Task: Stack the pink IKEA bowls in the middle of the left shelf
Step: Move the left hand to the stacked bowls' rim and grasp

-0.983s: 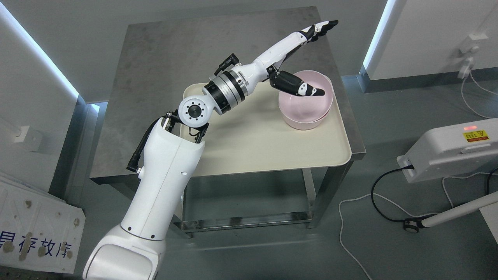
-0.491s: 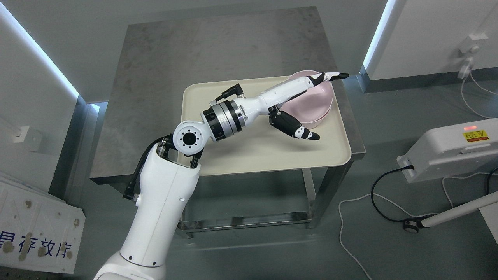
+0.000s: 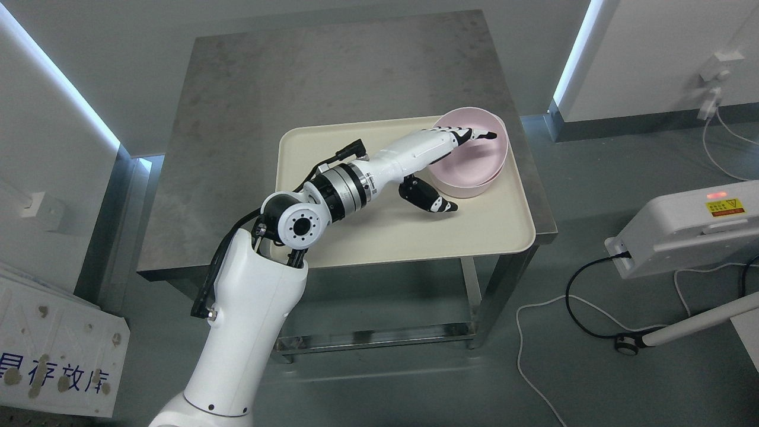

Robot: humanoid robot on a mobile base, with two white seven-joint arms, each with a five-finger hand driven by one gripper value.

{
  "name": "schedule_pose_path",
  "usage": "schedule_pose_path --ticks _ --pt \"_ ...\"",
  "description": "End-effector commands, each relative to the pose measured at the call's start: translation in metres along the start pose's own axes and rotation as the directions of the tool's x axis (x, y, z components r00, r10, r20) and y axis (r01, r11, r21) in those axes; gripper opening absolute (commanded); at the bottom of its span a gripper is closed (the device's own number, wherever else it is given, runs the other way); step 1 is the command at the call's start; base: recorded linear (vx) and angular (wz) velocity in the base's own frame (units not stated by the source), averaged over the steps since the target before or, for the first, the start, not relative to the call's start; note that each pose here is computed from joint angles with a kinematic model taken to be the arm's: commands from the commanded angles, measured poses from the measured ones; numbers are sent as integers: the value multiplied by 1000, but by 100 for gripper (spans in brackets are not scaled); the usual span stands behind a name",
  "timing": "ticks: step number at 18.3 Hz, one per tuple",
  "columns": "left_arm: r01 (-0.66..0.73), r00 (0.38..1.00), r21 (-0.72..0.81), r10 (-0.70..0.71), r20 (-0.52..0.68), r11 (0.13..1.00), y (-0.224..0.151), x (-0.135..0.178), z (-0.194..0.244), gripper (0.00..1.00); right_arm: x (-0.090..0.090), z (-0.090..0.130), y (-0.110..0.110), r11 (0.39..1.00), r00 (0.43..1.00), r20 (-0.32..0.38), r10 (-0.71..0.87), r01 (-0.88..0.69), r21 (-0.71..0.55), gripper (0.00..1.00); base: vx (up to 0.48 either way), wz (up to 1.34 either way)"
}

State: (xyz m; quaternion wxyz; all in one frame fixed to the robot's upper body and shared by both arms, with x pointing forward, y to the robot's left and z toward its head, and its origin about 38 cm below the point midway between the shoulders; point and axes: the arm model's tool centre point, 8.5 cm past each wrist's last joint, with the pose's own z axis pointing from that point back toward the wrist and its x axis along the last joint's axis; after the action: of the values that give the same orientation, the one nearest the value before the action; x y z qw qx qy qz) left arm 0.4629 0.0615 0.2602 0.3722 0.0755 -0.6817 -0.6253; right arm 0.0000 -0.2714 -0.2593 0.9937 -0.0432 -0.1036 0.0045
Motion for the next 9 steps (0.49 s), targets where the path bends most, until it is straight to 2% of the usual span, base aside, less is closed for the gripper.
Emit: schedule_pose_path --ticks 1,5,9 --pt "88 991 -72 -95 -94 993 -17 -15 -1 84 6 -1 -11 1000 1000 17 -1 2 -19 100 0 0" --pt "85 991 -103 -94 -95 991 -25 -23 -5 71 6 -1 -11 1000 1000 17 -1 2 -19 100 0 0" --pt "99 990 -32 -101 -94 995 -13 -32 -6 55 6 -1 -11 1000 1000 17 -1 2 -19 100 0 0"
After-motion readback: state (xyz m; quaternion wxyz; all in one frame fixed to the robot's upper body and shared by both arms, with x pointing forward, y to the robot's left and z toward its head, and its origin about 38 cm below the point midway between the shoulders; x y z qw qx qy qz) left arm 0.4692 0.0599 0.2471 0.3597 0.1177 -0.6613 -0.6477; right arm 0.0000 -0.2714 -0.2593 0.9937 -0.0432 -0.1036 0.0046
